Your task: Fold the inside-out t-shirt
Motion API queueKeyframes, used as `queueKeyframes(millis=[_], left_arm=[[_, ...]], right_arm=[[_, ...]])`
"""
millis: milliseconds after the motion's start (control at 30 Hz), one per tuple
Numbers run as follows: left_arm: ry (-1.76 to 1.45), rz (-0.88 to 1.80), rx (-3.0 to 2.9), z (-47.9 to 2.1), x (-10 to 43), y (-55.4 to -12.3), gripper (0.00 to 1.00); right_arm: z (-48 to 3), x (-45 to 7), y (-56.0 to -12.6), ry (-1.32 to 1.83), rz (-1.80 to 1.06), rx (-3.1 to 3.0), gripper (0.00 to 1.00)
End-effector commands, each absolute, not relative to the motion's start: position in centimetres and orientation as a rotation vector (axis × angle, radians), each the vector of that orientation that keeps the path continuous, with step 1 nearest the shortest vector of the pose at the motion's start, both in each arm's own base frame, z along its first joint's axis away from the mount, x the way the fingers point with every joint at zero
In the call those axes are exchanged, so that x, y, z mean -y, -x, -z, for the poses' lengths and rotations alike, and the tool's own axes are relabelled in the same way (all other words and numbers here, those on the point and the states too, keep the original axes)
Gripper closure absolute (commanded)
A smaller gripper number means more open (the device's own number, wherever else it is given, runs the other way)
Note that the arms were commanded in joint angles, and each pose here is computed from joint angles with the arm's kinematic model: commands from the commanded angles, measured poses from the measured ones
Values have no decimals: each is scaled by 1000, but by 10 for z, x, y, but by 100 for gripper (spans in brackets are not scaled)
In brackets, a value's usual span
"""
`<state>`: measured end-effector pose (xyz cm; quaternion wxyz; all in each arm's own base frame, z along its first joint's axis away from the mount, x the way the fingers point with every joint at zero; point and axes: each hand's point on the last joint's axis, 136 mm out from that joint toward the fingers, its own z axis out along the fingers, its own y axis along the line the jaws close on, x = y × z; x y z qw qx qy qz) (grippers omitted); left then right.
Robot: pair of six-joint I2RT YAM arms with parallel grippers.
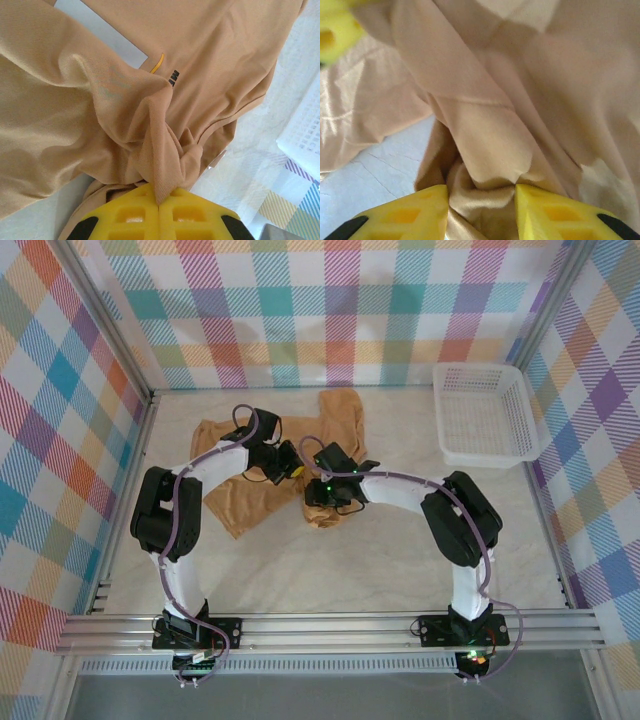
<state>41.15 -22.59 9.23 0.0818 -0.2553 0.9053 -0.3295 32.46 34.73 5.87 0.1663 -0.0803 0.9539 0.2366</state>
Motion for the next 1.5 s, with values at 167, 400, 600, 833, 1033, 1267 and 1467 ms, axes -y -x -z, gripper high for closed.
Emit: queueKeyframes(millis=[167, 400, 600, 833, 1033, 1267, 1467], left_arm=[[761, 956, -2707, -100, 217, -410, 100], [759, 952, -2709, -100, 218, -415, 100], [773, 913, -2721, -91, 212, -421, 100], [805, 895, -2720, -82, 207, -429, 100], [789, 915, -2700, -91, 213, -428, 100], [777, 891, -2708, -95, 214, -428, 100], [770, 876, -2691, -108, 207, -429, 100]], right_arm=[[-80, -346, -328, 232, -673, -2691, 100], [-119, -341, -321, 307, -693, -2633, 100], [-178, -334, -305, 356, -803, -2503, 100], [-267, -327, -274, 441, -1197, -2189, 100], [-198, -296, -282, 276, -1102, -2355, 86], [-125, -332, -282, 295, -943, -2607, 58], [-61, -356, -295, 229, -783, -2744, 45]])
